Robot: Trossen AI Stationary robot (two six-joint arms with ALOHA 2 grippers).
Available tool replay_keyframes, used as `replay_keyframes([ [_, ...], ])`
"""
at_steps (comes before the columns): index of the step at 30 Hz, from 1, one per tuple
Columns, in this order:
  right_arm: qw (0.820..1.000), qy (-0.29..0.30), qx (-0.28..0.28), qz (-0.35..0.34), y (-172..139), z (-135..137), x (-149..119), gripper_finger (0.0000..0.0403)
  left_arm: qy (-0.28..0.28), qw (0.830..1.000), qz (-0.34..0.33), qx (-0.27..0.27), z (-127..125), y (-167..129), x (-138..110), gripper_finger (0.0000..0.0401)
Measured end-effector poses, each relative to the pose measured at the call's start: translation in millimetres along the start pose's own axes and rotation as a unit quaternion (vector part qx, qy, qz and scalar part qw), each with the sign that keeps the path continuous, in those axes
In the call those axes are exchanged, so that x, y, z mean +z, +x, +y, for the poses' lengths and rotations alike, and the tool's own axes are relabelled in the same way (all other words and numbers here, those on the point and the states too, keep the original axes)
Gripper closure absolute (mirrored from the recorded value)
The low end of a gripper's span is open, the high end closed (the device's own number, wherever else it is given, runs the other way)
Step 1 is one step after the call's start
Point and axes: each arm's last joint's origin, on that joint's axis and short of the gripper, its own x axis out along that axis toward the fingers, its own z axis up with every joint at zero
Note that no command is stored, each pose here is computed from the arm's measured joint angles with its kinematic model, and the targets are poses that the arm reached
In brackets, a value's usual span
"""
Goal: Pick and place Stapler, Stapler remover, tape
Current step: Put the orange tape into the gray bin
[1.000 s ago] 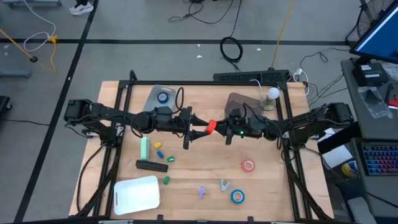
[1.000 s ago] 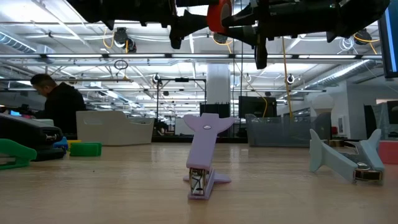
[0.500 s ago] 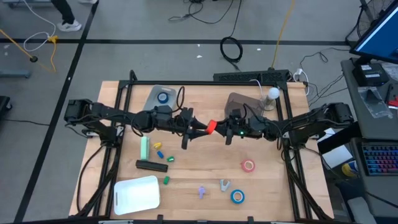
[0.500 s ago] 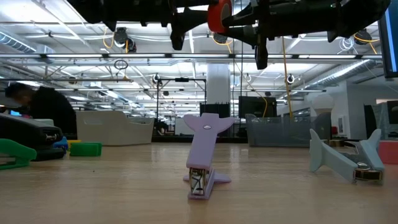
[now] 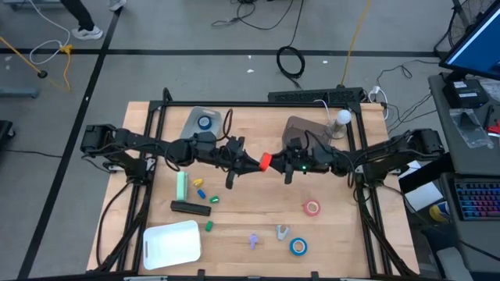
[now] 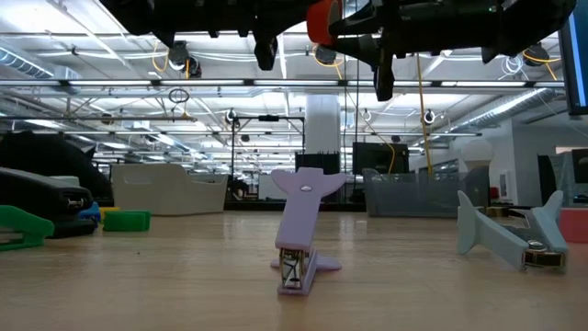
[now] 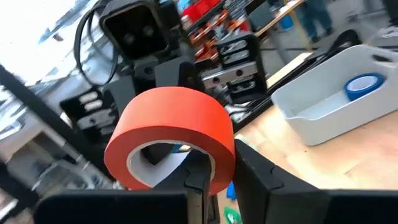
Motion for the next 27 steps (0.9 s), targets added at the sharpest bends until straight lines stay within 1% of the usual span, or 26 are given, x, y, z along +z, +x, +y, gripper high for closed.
replay_keyframes([
  [4,0.997,0.008,0.056,0.053,-0.8,2.0,-2.8,0.0336,-0.013,0.999,0.033,0.004,4.8,-3.9,-1.7,0.0368],
  [6,0.993,0.027,0.069,0.087,-2.4,2.1,-5.3,0.0324,-0.019,0.999,0.051,0.000,7.3,-7.1,-2.2,0.0368],
  [8,0.989,0.042,0.070,0.124,-4.4,0.9,-8.9,0.0313,-0.025,0.997,0.066,-0.004,9.7,-10.8,-1.8,0.0368],
  [12,0.969,0.063,0.128,0.204,-10.9,7.7,-12.0,0.0296,-0.035,0.991,0.109,0.063,20.7,-21.9,-6.6,0.0368],
  [15,0.963,0.069,0.138,0.222,-12.9,7.4,-11.6,0.0289,-0.044,0.985,0.136,0.093,20.8,-34.2,-2.4,0.0368],
  [17,0.961,0.076,0.144,0.222,-15.1,9.5,-9.5,0.0288,-0.053,0.973,0.176,0.142,25.2,-46.7,-6.0,0.0368],
  [19,0.960,0.074,0.153,0.223,-17.9,12.7,-6.3,0.0289,-0.051,0.959,0.196,0.198,28.3,-56.0,-7.1,0.0368],
  [22,0.963,0.066,0.145,0.218,-19.9,12.4,-4.0,0.0294,-0.049,0.932,0.232,0.274,26.1,-77.0,-5.4,0.0368],
  [24,0.964,0.065,0.146,0.214,-21.4,13.1,-2.1,0.0297,-0.040,0.907,0.250,0.336,28.3,-87.6,-6.0,0.0368],
  [26,0.964,0.063,0.150,0.211,-21.6,14.0,-1.2,0.0301,-0.029,0.874,0.280,0.397,30.0,-101.4,-9.4,0.0368],
  [27,0.964,0.063,0.149,0.211,-21.4,13.8,-1.4,0.0302,-0.024,0.864,0.280,0.418,31.5,-104.9,-8.3,0.0368],
])
